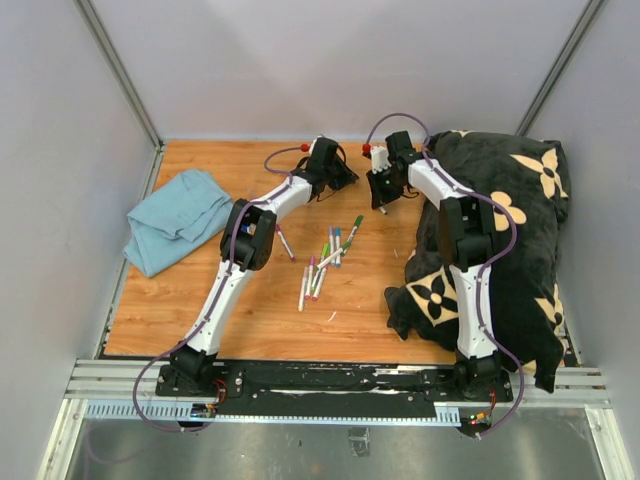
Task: Open the pen caps
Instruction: Place the pen cap at the center of the board.
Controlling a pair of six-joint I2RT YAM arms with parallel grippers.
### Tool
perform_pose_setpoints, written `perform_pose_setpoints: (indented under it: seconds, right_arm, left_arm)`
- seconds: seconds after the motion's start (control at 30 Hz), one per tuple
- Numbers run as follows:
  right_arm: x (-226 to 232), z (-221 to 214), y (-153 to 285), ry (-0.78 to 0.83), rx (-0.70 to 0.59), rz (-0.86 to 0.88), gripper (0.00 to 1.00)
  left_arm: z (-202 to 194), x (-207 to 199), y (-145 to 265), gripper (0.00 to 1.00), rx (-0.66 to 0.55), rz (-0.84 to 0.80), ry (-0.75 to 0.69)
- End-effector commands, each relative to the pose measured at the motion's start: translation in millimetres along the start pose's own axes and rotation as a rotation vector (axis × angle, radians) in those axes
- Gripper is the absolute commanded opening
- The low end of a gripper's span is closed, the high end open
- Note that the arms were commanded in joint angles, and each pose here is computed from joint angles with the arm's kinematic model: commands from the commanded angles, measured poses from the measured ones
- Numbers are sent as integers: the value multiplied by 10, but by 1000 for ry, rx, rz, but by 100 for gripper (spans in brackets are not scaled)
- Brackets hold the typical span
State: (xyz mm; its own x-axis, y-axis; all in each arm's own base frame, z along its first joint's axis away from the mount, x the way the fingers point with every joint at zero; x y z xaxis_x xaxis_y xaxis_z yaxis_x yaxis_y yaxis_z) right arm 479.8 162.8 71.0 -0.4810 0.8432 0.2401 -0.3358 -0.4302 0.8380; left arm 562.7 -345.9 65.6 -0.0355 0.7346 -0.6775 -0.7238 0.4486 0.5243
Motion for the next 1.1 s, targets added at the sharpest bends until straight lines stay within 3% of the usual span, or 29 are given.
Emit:
perform_pose_setpoints:
  seconds: [0.0, 0.3, 0.83, 1.07]
  right_arm:
    - [-142, -56, -14, -37, 33, -26, 15]
    - [-129, -126, -42, -28, 57, 5, 23]
    - [-111, -94, 52, -16, 46, 24, 27]
    - [-62, -40, 151, 2, 23, 52, 37]
  left_arm:
    - [-25, 48, 24, 14, -2, 69, -12]
    - [-13, 83, 44, 28, -17, 107, -34]
    - [83, -22, 161, 38, -44, 84, -65]
    - [232, -208, 354, 42, -85, 27, -129]
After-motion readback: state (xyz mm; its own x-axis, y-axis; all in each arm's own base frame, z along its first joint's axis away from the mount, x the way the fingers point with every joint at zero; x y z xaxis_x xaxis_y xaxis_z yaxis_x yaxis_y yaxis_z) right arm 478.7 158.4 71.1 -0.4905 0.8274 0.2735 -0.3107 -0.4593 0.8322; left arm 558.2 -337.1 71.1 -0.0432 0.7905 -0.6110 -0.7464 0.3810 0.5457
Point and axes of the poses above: each gripper's point midway between its finger pads, its own y axis back along the fingers, its own x axis along the line the jaws close on, z = x × y, the point moved 5 cm from there along y, back along the fingers, and after that the axes turned 7 degrees about -y, right-handed, at the moved point
